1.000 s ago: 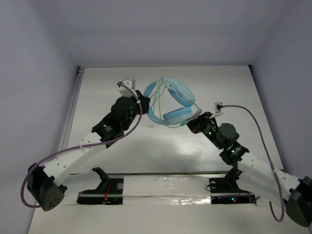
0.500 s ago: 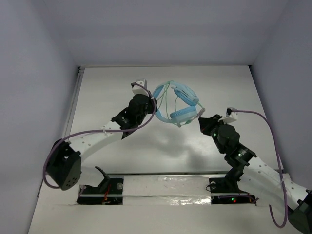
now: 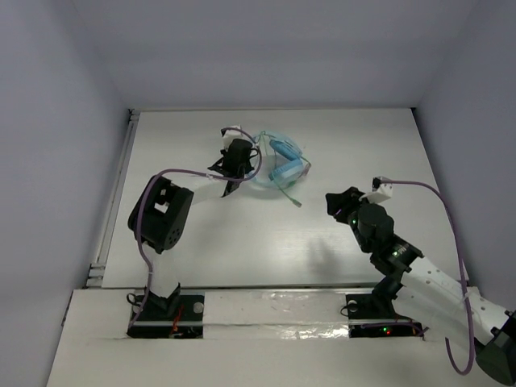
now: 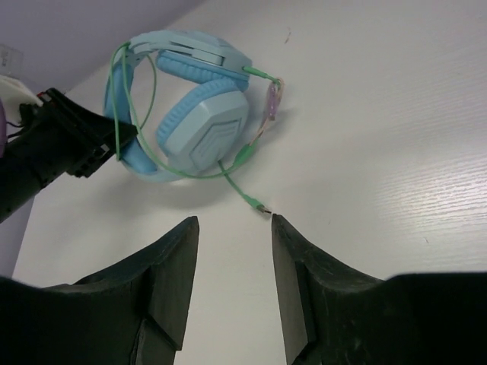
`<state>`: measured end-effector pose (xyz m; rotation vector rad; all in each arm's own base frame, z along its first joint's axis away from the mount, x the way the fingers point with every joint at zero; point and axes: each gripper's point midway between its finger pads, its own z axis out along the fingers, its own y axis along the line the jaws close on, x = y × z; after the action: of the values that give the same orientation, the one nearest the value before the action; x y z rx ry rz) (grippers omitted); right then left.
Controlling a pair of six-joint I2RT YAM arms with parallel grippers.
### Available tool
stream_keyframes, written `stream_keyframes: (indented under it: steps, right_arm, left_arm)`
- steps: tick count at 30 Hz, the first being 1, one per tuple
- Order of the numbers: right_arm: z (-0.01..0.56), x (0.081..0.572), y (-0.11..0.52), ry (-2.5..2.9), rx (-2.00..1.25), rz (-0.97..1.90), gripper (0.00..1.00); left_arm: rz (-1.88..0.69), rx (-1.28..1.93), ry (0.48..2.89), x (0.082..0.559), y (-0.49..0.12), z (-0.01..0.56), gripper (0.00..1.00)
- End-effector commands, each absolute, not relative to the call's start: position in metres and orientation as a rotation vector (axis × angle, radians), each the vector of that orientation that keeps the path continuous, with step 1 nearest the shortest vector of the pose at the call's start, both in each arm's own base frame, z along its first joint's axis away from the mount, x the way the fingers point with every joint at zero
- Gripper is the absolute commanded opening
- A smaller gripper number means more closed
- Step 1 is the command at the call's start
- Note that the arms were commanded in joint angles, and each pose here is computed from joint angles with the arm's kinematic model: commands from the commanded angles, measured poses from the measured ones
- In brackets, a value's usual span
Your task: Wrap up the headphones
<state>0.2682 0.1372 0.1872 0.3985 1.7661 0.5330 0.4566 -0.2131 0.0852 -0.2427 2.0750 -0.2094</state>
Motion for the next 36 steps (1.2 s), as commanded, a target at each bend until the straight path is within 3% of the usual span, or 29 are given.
stream_keyframes:
  steps: [1,4,5,6,7,8,17,21,28,36]
  right_arm:
    - [0.222,0.273,0.14,1.682,0.378,0.572,0.49]
    - [0.224,0.273,0.145,1.676,0.356,0.591,0.58]
    - [0.223,0.273,0.146,1.684,0.352,0.589,0.6]
    - [0.228,0.273,0.147,1.679,0.349,0.599,0.64]
    - [0.23,0.273,0.15,1.684,0.337,0.61,0.74]
    - [0.232,0.273,0.152,1.686,0.324,0.615,0.99]
    - [0.271,0.264,0.149,1.634,0.301,0.656,1.0]
    - [0.285,0.258,0.144,1.623,0.292,0.652,1.0]
    - [0.315,0.249,0.14,1.567,0.281,0.697,1.0]
    - [0.371,0.233,0.135,1.489,0.209,0.735,1.0]
  left_arm:
    - [-0.313,-0.269,1.859,0.499,-0.231,0.152,0.0]
    - [-0.26,-0.238,1.876,0.511,-0.229,0.139,0.01]
    - [-0.256,-0.232,1.874,0.515,-0.231,0.14,0.12]
    - [-0.242,-0.226,1.892,0.515,-0.23,0.133,0.16]
    - [-0.241,-0.224,1.906,0.515,-0.231,0.126,0.21]
    - [-0.24,-0.233,1.915,0.515,-0.227,0.122,0.29]
    - [-0.222,-0.239,1.928,0.505,-0.219,0.129,0.72]
    - [-0.268,-0.246,1.876,0.494,-0.215,0.162,0.99]
    - [-0.322,-0.285,1.759,0.469,-0.199,0.243,0.99]
    - [-0.318,-0.35,1.723,0.435,-0.172,0.28,0.99]
